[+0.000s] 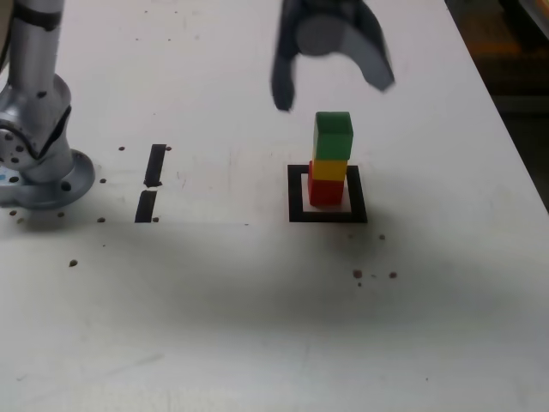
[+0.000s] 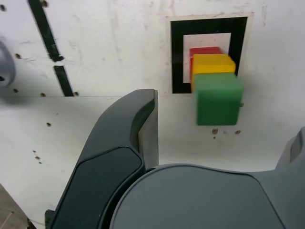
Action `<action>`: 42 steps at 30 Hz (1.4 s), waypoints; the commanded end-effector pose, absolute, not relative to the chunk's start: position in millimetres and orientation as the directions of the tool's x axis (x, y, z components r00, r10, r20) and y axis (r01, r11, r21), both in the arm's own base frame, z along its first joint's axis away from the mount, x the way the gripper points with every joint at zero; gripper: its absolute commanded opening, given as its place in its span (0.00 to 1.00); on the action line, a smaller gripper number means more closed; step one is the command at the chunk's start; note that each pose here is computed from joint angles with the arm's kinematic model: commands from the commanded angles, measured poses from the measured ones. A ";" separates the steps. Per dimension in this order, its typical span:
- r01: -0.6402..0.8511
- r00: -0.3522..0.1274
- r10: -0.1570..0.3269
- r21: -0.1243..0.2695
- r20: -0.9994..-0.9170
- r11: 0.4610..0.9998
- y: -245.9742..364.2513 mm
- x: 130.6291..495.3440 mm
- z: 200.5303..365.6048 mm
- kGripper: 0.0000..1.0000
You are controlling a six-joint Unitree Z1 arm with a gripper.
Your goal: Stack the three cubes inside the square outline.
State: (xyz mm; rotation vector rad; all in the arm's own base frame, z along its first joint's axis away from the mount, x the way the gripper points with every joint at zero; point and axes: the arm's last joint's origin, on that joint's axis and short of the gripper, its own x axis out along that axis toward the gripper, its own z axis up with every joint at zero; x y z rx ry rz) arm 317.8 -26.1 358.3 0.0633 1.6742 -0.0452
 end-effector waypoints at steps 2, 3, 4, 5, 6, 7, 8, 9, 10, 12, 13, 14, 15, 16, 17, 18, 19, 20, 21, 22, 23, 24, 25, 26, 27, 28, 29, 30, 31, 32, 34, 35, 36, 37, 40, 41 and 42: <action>0.059 -0.018 0.011 0.009 -1.000 0.998 -14.5 258.1 393.7 1.00; 0.057 -0.019 0.013 0.012 -1.000 0.998 -11.8 245.8 394.7 1.00; 0.056 -0.022 0.017 0.016 -1.000 0.998 -9.3 233.9 394.3 1.00; 0.055 -0.029 0.023 0.021 -0.999 0.998 -7.1 222.4 392.9 1.00; 0.057 -0.037 0.030 0.028 -0.999 0.998 -5.3 211.5 390.5 1.00; 0.058 -0.049 0.038 0.035 -0.998 0.998 -3.5 201.3 387.1 1.00; 0.059 -0.063 0.045 0.041 -0.997 0.997 -1.9 191.9 382.8 1.00; 0.061 -0.078 0.050 0.046 -0.996 0.997 -0.4 183.5 377.4 1.00; 0.062 -0.094 0.055 0.049 -0.994 0.997 0.9 176.0 371.2 1.00; 0.063 -0.125 0.061 0.053 -0.990 0.997 3.2 163.6 356.7 1.00; 0.063 -0.137 0.061 0.053 -0.989 0.997 4.1 158.7 348.9 1.00; 0.063 -0.146 0.061 0.053 -0.987 0.997 4.7 154.8 341.1 1.00; 0.063 -0.152 0.062 0.052 -0.986 0.997 5.2 151.7 333.5 1.00; 0.062 -0.157 0.061 0.052 -0.986 0.997 5.6 149.4 326.1 1.00; 0.060 -0.162 0.058 0.049 -0.985 0.997 5.9 147.8 319.0 1.00; 0.057 -0.166 0.054 0.045 -0.985 0.997 6.2 146.3 310.0 1.00; 0.056 -0.167 0.051 0.042 -0.985 0.998 6.3 145.7 305.8 1.00; 0.051 -0.170 0.044 0.036 -0.984 0.998 6.4 144.6 298.1 1.00; 0.046 -0.172 0.038 0.030 -0.984 0.998 6.4 143.8 293.0 1.00; 0.043 -0.173 0.032 0.025 -0.984 0.999 6.3 143.0 288.5 1.00; 0.040 -0.174 0.026 0.020 -0.984 0.999 6.1 142.1 284.9 1.00; 0.038 -0.174 0.022 0.016 -0.985 0.999 5.9 141.3 282.1 1.00; 0.035 -0.173 0.018 0.012 -0.985 0.999 5.7 140.5 279.9 1.00; 0.034 -0.174 0.016 0.010 -0.985 0.999 5.6 139.8 278.2 1.00; 0.032 -0.175 0.014 0.008 -0.985 0.999 5.6 139.1 276.9 1.00; 0.030 -0.176 0.013 0.007 -0.984 1.000 5.7 138.5 275.9 1.00; 0.028 -0.177 0.012 0.007 -0.984 1.000 5.9 137.8 275.1 1.00; 0.026 -0.178 0.012 0.007 -0.984 1.000 6.1 137.1 274.4 1.00; 0.024 -0.180 0.011 0.007 -0.984 1.000 6.3 136.2 273.7 1.00; 0.022 -0.181 0.011 0.007 -0.983 1.000 6.5 135.3 272.9 1.00; 0.019 -0.184 0.009 0.006 -0.983 1.000 6.7 133.4 270.9 1.00; 0.019 -0.183 0.008 0.005 -0.983 1.000 6.7 132.7 269.7 1.00; 0.019 -0.182 0.006 0.003 -0.983 1.000 6.6 132.1 267.9 1.00; 0.018 -0.183 0.005 0.001 -0.983 1.000 6.5 131.6 266.3 1.00; 0.012 -0.195 -0.001 -0.003 -0.981 1.000 7.1 129.4 259.7 1.00; 0.009 -0.202 -0.002 -0.004 -0.979 1.000 7.5 127.8 256.9 1.00; 0.006 -0.210 -0.004 -0.005 -0.978 1.000 7.9 125.8 253.8 1.00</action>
